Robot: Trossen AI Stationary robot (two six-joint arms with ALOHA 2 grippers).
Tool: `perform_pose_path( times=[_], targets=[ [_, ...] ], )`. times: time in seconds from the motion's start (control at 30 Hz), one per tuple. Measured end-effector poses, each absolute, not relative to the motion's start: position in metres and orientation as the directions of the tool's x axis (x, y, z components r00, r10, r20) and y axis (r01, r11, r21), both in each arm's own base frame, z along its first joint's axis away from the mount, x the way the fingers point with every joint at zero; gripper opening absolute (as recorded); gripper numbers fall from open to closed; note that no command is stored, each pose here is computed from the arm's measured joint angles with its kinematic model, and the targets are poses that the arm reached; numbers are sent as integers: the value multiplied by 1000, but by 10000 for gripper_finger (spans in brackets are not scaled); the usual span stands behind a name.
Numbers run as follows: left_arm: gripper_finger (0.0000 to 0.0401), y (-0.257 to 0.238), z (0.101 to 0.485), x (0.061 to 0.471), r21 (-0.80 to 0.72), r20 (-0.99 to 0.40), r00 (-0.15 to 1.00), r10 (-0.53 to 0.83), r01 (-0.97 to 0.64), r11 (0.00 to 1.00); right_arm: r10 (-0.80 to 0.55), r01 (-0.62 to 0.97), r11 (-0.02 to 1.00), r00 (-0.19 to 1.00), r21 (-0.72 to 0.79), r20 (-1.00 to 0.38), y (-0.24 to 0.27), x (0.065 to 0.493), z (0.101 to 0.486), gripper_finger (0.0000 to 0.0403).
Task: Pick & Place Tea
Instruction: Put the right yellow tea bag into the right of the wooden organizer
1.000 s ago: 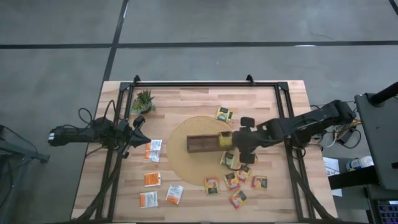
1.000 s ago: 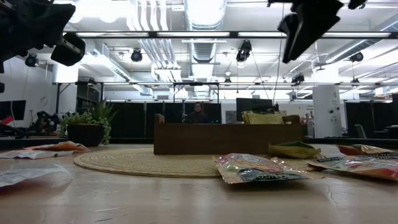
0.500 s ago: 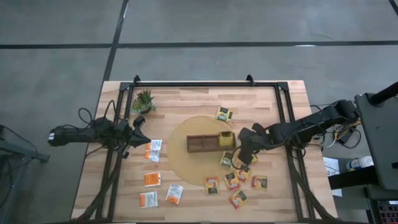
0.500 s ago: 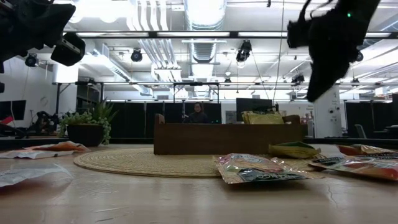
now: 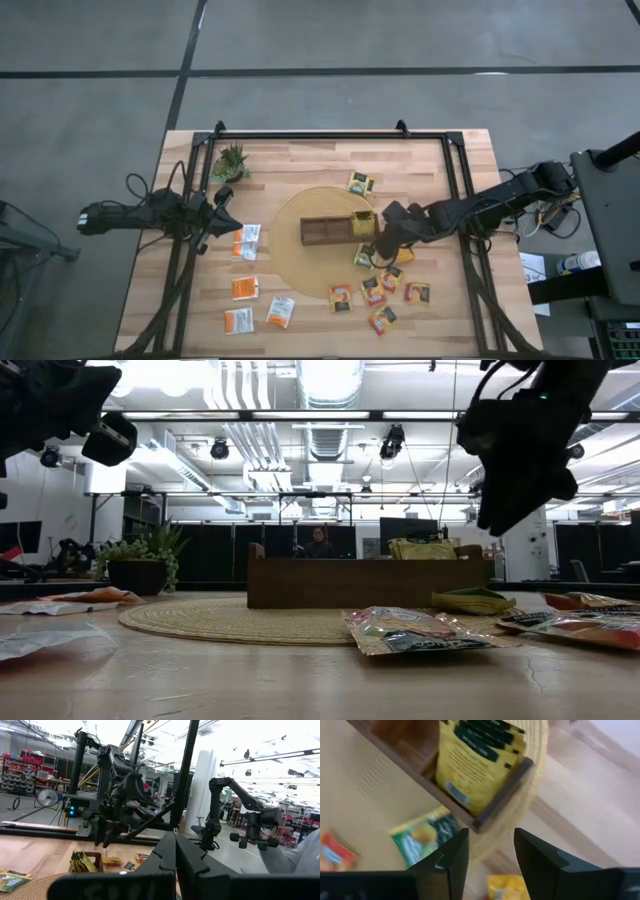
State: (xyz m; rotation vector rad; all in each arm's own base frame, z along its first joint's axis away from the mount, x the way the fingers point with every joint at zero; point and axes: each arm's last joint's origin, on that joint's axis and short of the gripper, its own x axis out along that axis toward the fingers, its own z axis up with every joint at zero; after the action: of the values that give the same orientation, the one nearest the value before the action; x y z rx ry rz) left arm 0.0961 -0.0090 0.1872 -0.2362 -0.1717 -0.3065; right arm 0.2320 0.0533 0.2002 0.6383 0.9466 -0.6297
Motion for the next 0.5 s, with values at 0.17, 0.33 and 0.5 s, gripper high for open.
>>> perform_pose_path(
  times=[0.17,0.33,0.5],
  targets=[
    [0,-9,187,96,-203,202,939,-278,318,926,-185,716,641,493,275,-850,57,236,197,150],
    [0,-9,187,96,-203,202,939,-277,317,926,-170,726,606,518,325,-839,61,237,195,150],
    [0,-9,187,96,-204,202,939,-278,318,926,-156,736,576,525,354,-837,67,235,195,145]
  ],
)
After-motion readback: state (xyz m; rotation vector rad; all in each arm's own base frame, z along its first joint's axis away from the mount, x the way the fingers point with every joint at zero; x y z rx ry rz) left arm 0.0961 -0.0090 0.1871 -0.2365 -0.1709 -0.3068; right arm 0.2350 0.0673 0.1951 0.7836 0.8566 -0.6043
